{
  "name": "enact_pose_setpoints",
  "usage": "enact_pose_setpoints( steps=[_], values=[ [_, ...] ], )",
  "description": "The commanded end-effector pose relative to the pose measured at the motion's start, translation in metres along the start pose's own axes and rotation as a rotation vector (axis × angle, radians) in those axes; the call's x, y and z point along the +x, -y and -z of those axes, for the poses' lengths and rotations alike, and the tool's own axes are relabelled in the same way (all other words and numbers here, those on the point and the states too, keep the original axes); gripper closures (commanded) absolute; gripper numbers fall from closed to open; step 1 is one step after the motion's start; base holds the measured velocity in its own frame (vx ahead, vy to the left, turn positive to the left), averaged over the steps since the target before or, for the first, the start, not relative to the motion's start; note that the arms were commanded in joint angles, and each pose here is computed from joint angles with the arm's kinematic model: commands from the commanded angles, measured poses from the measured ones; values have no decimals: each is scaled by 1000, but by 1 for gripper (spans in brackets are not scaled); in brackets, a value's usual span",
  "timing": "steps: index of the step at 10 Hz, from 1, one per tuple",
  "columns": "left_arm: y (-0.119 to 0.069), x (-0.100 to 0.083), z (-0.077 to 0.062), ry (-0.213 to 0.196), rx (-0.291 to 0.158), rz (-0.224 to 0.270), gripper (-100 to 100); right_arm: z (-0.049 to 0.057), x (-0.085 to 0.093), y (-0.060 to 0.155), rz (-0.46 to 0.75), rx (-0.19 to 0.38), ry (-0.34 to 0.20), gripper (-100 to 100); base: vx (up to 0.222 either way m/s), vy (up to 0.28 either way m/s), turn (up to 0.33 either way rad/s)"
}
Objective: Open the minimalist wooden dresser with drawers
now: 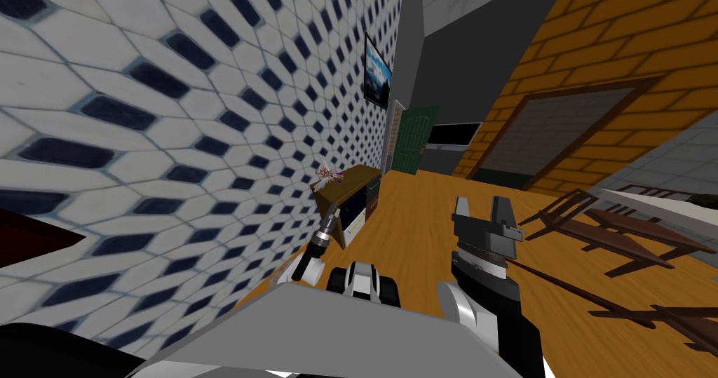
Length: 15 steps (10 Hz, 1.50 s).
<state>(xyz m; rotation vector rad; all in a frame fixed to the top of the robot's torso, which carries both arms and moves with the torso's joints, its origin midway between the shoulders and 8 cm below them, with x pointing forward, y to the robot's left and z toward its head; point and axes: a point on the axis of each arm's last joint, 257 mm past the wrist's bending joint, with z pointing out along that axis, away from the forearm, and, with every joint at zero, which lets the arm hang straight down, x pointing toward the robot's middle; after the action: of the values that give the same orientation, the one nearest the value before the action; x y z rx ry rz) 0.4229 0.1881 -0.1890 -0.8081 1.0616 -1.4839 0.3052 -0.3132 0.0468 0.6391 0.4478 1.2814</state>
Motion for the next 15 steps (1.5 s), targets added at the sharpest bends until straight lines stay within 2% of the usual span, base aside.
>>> enact_pose_setpoints(
  steps=[1, 2, 5, 8, 9, 12, 15],
  values=[
    [-21, 6, 5, -8, -34, 6, -100, 0, 0, 0, 0, 0, 0, 0, 44, 40, -26],
    [-26, 12, 3, -17, -33, 13, -100, 0, 0, 0, 0, 0, 0, 0, 58, 47, -47],
    [-52, 16, 12, -24, -83, 17, -100, 0, 0, 0, 0, 0, 0, 0, 50, 48, -27],
    [-71, 28, 14, -42, -107, 25, -100, 0, 0, 0, 0, 0, 0, 0, 51, 47, -33],
    [-82, 27, 20, -41, -133, 23, -100, 0, 0, 0, 0, 0, 0, 0, 45, 54, -23],
    [-99, 38, 24, -60, -157, 28, -100, 0, 0, 0, 0, 0, 0, 0, 55, 49, -31],
    [-121, 42, 36, -68, -206, 26, -100, 0, 0, 0, 0, 0, 0, 0, 42, 40, -29]
  ],
)
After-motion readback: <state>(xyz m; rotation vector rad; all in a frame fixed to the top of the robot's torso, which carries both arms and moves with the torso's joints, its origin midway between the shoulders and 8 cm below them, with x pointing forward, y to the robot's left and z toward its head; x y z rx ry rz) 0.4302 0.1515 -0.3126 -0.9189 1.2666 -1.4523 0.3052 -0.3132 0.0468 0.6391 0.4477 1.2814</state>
